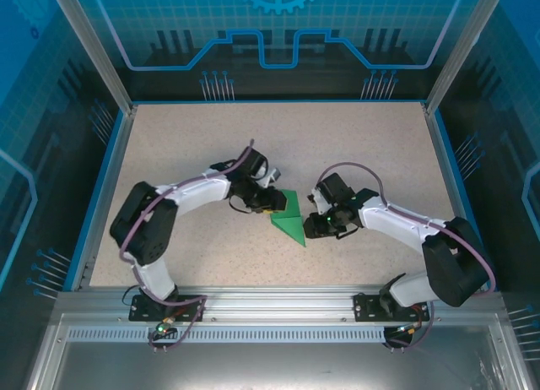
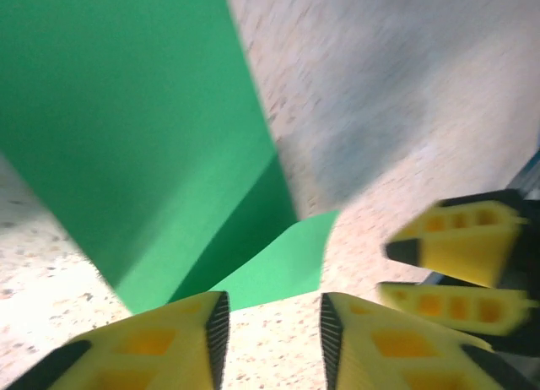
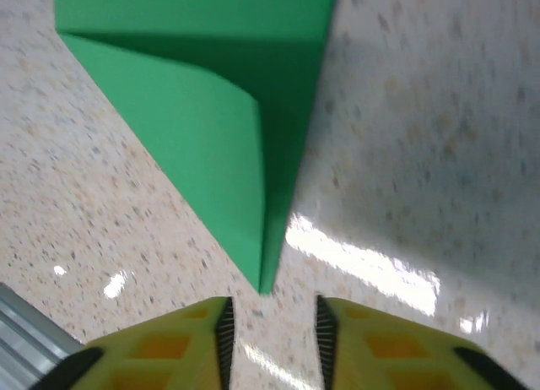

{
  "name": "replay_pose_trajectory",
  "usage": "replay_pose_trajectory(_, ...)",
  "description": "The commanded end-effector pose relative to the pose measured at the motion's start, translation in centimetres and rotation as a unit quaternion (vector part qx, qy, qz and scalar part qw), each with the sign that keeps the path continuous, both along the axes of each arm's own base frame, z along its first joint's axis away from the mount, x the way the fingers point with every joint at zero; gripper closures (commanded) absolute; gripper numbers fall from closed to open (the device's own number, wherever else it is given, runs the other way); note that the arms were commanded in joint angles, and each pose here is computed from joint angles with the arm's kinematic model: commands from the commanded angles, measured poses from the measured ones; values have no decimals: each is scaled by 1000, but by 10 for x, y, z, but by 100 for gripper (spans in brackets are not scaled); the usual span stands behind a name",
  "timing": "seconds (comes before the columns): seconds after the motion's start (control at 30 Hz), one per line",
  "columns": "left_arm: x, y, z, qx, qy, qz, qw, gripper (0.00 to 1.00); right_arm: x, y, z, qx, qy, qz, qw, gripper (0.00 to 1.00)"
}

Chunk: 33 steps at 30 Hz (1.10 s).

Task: Fold a paper plane with a square sheet of paper (fold left side to right side)
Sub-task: Fourth fold the wing at the center of the table.

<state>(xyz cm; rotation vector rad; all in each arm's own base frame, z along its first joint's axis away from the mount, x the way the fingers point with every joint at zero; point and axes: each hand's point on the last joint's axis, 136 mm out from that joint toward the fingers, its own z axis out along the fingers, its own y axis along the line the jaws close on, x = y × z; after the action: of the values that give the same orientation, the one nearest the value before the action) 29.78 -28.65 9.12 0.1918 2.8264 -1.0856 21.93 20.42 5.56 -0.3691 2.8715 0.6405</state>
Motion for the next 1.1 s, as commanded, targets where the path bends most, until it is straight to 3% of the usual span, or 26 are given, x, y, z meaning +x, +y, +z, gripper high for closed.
replay_pose_trajectory(0.0,-10,21,6,-6,23,26,999,58,30,12,20,30,-80,14,996,60)
replay_pose_trajectory(0.13,-22,28,-8,-10,53,38,998,51,42,24,18,43,-93,33,994,52)
replay_pose_trajectory(0.4,-20,15,-28,-42,87,49,994,48,46,25,25,27,-127,46,990,50)
replay_pose_trajectory(0.77,-2,-4,-38,-60,106,44,992,71,2,40,26,4,-195,121,973,46)
replay_pose_trajectory(1.07,3,-11,-23,-78,117,53,989,75,3,55,8,-55,-209,161,963,42)
